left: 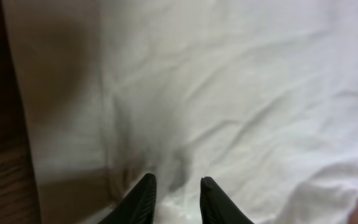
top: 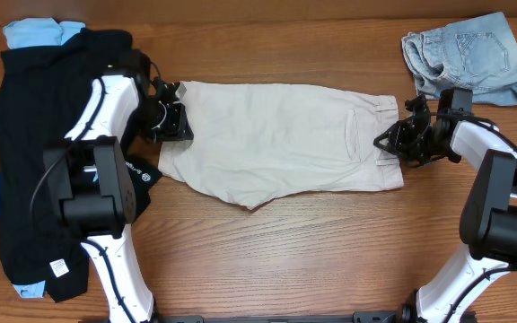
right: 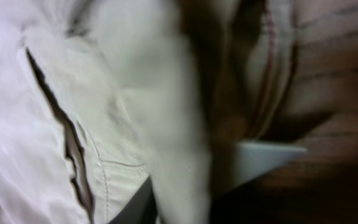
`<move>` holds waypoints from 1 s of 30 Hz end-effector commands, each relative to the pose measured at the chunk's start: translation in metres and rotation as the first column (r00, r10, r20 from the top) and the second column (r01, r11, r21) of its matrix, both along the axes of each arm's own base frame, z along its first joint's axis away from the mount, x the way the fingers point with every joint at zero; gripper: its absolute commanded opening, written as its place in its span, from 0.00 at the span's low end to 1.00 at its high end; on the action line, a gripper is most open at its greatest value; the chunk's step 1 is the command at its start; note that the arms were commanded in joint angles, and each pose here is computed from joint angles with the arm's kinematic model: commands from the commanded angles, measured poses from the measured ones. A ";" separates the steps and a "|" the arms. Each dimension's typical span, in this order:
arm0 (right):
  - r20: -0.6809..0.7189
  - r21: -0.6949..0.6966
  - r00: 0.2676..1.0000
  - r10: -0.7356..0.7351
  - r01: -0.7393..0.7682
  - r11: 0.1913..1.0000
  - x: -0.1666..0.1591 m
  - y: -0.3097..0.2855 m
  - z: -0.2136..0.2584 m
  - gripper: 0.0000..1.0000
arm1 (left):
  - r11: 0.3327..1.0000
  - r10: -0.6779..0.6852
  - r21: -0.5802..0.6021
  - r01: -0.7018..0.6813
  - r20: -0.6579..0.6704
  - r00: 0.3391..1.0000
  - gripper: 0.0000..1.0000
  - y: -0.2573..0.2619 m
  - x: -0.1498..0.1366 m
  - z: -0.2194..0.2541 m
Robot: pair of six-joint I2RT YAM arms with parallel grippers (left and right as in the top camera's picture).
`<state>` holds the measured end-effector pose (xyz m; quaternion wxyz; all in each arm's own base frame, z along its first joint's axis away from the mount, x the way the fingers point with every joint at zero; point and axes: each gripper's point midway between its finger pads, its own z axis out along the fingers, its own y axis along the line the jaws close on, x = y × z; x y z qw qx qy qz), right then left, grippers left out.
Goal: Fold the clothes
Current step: 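Release and press the folded shorts flat with both grippers, then grasp the right end of the folded shorts with the right gripper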
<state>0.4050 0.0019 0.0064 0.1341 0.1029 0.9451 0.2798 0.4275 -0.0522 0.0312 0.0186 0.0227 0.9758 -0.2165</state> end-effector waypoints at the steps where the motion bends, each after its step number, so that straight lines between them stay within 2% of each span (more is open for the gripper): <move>1: -0.025 0.021 1.000 -0.005 0.005 1.000 -0.004 0.005 -0.010 0.04 | 0.991 -0.004 -0.133 0.012 0.054 0.999 0.31 -0.007 0.011 0.023; 7: -0.031 0.028 0.999 -0.038 0.039 0.999 -0.005 -0.007 -0.004 0.04 | 0.988 0.007 -0.153 0.006 0.080 0.997 0.35 0.007 0.017 0.041; 12: -0.048 0.024 0.991 -0.122 0.124 0.992 -0.015 -0.040 0.023 0.04 | 0.988 -0.023 -0.150 0.037 0.091 0.996 0.36 0.007 0.015 0.041; 17: -0.126 -0.075 0.969 -0.210 0.202 0.976 -0.040 -0.076 0.044 0.04 | 0.988 -0.032 -0.149 0.050 0.124 0.992 0.21 0.003 0.022 0.040; 22: -0.144 -0.102 0.977 -0.159 0.145 0.984 -0.048 -0.071 0.046 0.04 | 0.986 -0.046 -0.152 0.071 0.159 0.986 0.04 -0.004 0.029 0.042; 26: -0.139 -0.130 0.982 -0.130 0.112 0.985 -0.043 -0.061 0.044 0.04 | 0.968 -0.125 -0.185 0.171 0.241 0.963 0.04 -0.031 0.036 0.048; 30: -0.143 -0.127 0.982 -0.124 0.106 0.986 -0.043 -0.057 0.044 0.04 | 0.965 -0.176 -0.144 0.219 0.264 0.948 0.04 -0.050 0.040 0.042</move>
